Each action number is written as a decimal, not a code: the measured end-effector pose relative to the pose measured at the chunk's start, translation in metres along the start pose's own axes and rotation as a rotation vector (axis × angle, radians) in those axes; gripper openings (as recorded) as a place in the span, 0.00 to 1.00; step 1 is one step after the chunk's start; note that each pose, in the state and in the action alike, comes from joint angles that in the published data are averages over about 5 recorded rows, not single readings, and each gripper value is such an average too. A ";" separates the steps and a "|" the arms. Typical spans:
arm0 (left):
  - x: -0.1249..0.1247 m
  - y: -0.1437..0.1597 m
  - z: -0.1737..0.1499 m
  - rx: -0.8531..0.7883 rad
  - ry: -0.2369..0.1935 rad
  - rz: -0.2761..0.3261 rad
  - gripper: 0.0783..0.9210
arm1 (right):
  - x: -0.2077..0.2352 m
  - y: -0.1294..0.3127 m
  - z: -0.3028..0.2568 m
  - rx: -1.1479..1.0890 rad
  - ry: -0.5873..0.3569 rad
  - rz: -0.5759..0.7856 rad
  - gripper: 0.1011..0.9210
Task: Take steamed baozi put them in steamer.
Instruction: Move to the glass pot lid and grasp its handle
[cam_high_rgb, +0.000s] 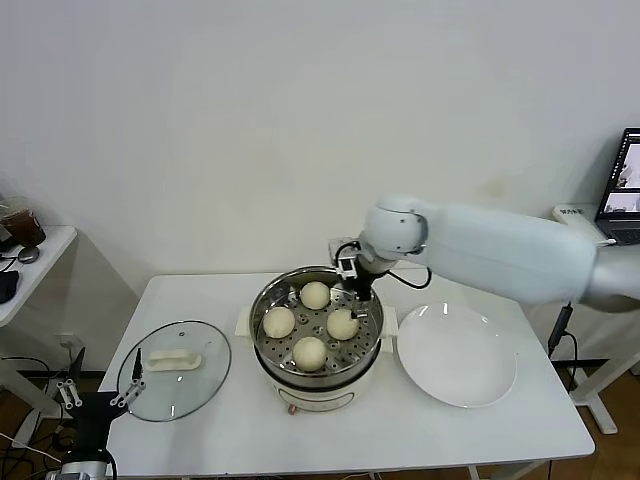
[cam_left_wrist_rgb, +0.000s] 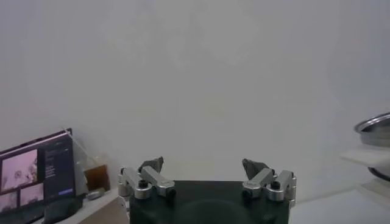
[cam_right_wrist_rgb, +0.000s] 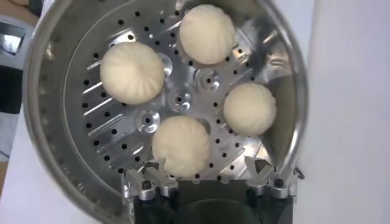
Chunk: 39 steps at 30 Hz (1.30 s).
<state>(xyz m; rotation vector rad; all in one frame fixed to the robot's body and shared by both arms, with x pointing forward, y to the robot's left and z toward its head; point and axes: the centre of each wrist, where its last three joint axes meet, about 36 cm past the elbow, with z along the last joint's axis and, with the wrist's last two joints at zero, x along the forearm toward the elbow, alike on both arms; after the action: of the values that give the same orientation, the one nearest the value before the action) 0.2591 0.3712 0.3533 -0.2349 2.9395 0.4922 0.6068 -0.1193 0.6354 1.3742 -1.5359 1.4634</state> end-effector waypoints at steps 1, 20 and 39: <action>0.000 0.000 0.000 0.000 0.000 0.000 0.88 | 0.003 0.004 0.005 -0.011 -0.023 0.023 0.88; 0.001 -0.012 -0.002 0.035 -0.004 0.019 0.88 | -0.027 0.137 0.123 -0.312 -0.666 0.715 0.88; -0.021 -0.005 0.004 -0.393 -0.019 0.087 0.88 | -0.109 0.356 0.202 -0.896 -0.745 1.225 0.88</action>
<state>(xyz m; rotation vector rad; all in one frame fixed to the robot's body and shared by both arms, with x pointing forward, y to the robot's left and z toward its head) 0.2810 0.3707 0.3518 -0.1437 2.8167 1.0773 0.3494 -0.3348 0.3772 0.3046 -3.2677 0.4301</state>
